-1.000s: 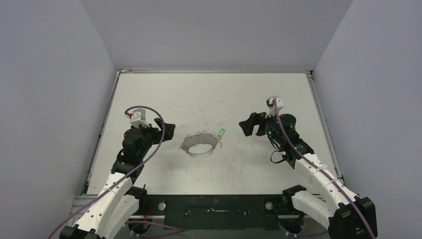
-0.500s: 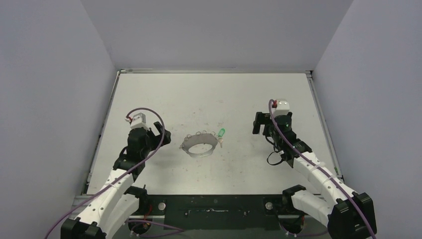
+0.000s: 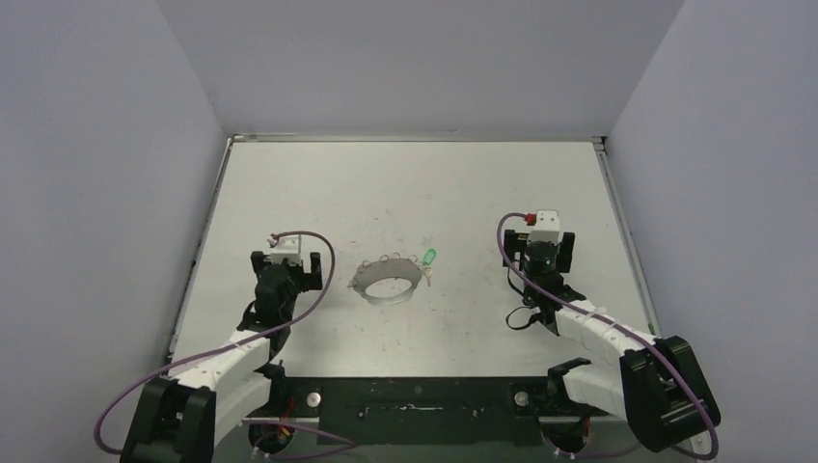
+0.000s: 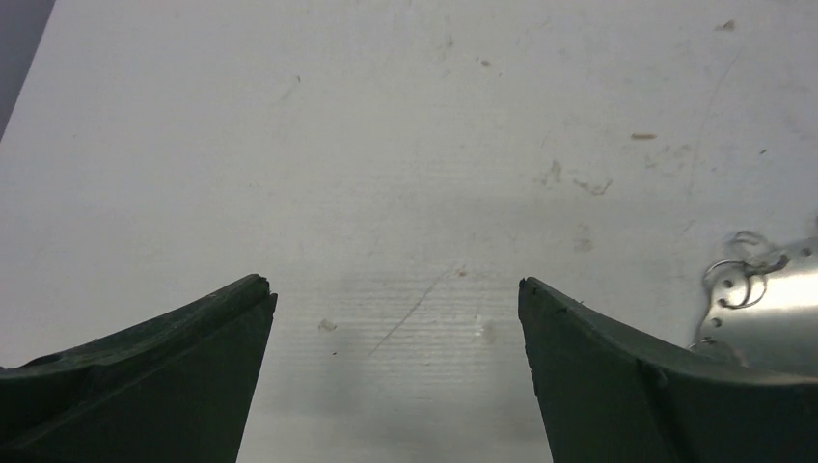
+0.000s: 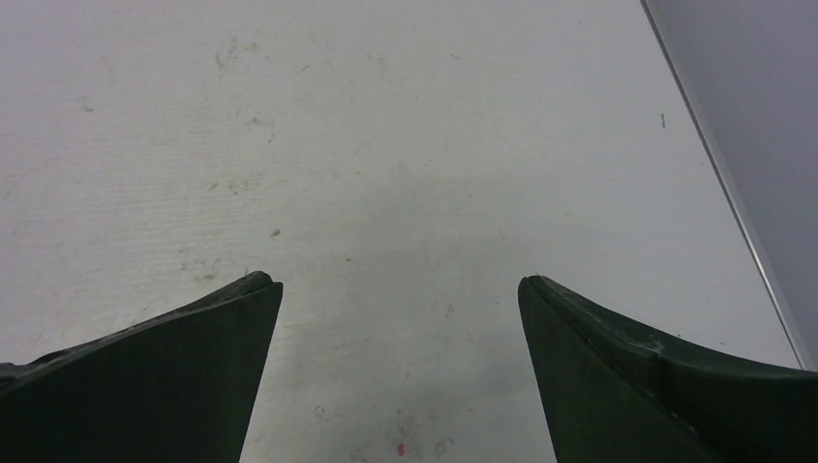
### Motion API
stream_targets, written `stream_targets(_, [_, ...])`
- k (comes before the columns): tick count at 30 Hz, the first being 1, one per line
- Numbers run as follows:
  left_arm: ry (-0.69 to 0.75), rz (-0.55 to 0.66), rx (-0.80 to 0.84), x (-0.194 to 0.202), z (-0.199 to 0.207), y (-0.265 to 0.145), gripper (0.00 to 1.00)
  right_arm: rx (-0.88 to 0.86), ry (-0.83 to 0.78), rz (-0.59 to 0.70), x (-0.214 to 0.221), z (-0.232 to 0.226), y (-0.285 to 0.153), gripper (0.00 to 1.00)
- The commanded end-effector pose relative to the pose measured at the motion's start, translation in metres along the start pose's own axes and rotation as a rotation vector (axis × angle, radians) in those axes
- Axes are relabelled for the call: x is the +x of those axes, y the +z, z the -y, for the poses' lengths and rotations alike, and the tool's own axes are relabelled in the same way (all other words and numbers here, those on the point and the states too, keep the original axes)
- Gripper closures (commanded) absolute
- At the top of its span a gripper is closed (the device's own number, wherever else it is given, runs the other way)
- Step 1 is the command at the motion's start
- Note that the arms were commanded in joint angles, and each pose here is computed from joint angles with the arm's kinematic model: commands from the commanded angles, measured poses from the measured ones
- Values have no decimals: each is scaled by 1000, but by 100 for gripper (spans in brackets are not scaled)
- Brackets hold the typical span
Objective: Put the keys on the keyring
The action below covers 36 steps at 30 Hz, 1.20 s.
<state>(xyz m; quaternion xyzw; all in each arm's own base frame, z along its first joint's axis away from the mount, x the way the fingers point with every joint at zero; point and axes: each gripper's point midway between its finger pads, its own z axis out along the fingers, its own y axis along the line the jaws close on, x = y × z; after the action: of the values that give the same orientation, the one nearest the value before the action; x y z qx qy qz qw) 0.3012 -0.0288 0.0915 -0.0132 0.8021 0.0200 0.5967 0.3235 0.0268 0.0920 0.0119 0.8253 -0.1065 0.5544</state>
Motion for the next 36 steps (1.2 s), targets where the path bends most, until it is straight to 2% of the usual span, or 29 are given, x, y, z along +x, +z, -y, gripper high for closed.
stream_targets(1, [112,138,-51,-24,-15,17,3,101,88,168,-30,22,10,0])
stream_targets(8, [109,162,-4,-19,-22,55,3,140,97,150,-9,31,29,0])
stream_targets(11, [70,133,-33,-1,-35,70,3,170,112,172,-11,38,31,0])
stream_targets(13, [75,156,-53,2,-41,77,3,176,104,163,-10,40,35,0])
stream_targets(16, [58,83,-18,9,-36,78,3,175,88,166,-12,40,38,0])
stream_targets(18, [69,102,-49,6,-41,84,3,185,81,164,-10,41,41,0])
stream_targets(26, [21,20,-122,11,-53,94,3,242,105,136,14,48,62,0])
stream_targets(36, [13,23,-131,10,-55,95,3,205,88,81,14,43,77,0])
